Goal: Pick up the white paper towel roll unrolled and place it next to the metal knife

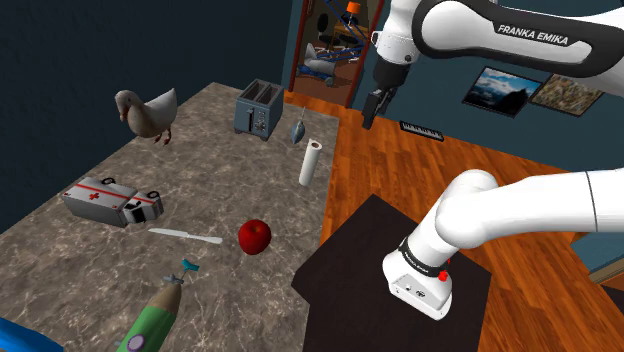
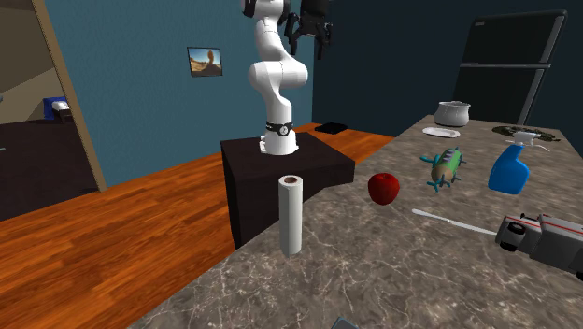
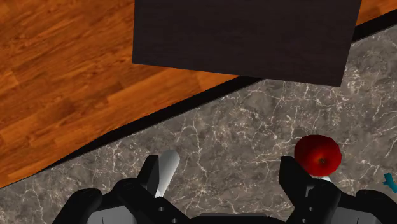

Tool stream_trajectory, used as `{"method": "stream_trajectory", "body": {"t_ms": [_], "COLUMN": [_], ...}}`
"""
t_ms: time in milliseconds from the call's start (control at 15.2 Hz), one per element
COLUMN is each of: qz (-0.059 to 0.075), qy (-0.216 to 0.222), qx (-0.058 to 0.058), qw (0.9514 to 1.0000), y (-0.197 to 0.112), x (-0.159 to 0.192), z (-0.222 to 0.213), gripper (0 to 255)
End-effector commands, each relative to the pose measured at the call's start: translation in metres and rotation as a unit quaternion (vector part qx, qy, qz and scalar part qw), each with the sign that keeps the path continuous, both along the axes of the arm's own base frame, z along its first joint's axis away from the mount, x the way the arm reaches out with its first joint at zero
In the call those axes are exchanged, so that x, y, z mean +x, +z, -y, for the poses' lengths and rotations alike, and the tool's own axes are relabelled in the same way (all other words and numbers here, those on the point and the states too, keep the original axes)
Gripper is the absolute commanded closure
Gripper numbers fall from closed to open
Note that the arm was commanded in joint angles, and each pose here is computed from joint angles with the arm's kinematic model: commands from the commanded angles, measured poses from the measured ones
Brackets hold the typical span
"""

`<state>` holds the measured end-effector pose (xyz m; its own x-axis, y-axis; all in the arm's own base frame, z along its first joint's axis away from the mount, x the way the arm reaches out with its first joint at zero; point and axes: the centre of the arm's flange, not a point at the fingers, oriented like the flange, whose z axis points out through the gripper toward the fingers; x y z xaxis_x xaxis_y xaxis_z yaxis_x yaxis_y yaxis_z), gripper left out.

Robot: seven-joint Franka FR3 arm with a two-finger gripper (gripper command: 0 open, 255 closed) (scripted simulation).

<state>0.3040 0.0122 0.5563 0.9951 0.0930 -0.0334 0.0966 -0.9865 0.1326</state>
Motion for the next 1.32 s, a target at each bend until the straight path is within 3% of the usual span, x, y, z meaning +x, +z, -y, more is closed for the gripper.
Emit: {"method": "stream_trajectory", "body": {"t_ms": [0,1254], "qz": [0.0,-0.012], "qy": [0.0,0.042], "qx": [0.0,0.058], "qw": [1.0,0.9974], "y": [0.0,-0.166], "x": [0.0,0.162], "z": [0.0,0.115], "gripper": [0,0]}}
